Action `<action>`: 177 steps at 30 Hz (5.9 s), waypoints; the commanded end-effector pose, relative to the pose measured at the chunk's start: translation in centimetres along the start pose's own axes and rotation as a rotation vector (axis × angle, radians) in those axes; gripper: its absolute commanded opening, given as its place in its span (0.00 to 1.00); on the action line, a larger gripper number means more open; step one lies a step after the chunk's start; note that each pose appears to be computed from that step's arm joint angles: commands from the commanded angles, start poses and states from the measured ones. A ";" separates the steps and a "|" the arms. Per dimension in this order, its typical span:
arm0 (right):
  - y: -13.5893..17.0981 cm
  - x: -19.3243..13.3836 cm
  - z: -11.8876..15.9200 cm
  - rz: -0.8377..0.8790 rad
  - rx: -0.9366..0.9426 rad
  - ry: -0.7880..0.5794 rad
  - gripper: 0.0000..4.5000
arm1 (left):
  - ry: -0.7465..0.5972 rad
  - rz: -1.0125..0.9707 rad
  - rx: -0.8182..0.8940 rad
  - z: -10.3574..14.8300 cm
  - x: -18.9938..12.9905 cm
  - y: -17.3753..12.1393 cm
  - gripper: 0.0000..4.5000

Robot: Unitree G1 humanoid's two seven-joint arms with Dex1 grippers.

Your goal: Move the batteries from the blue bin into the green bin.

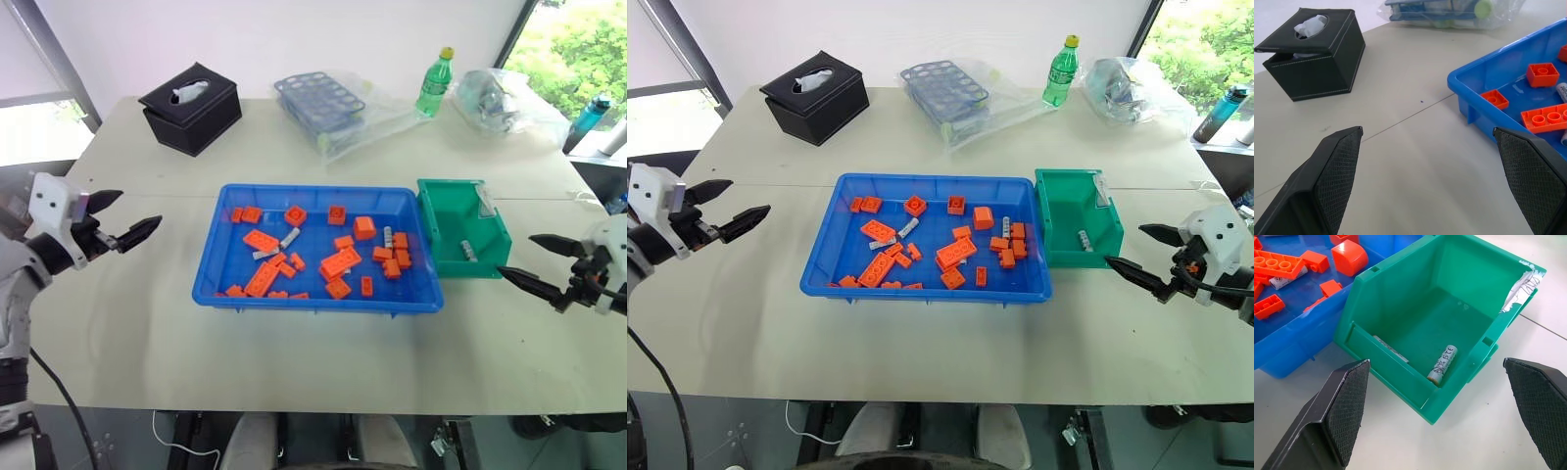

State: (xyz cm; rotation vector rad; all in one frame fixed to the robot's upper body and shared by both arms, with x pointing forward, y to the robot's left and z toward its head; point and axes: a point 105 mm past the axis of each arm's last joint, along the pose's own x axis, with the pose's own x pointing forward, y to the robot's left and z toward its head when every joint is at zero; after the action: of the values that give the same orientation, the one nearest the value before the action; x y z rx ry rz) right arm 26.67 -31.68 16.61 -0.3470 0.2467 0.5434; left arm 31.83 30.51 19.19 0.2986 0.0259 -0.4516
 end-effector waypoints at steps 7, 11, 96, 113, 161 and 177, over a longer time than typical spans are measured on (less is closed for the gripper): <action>-0.1 -0.1 1.4 -0.010 -0.041 -0.037 1.00 | -0.033 0.047 0.057 1.7 0.0 1.0 0.99; -0.1 0.0 1.4 -0.005 -0.034 -0.039 1.00 | -0.028 0.037 0.043 1.4 0.0 0.8 0.99; 26.2 27.7 16.2 0.542 -0.015 -0.137 0.26 | -0.041 -0.457 0.123 6.5 -0.4 -7.7 1.00; 26.9 26.9 17.4 0.738 -0.218 -0.168 0.99 | -0.056 -0.456 0.117 6.7 -0.4 -7.9 1.00; 8.9 18.7 15.4 0.099 0.163 -0.241 0.03 | -0.145 -0.676 -0.027 5.7 0.8 -9.5 1.00; 0.0 12.0 8.6 -0.283 0.271 -0.092 0.03 | -0.225 -0.724 -0.059 5.5 1.4 -10.0 1.00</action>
State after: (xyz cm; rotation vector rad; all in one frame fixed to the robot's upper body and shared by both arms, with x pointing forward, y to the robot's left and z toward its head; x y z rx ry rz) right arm 37.93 -23.31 19.34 -0.0737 0.2270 0.2313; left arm 28.84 19.54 20.61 0.1641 -0.0345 -1.2005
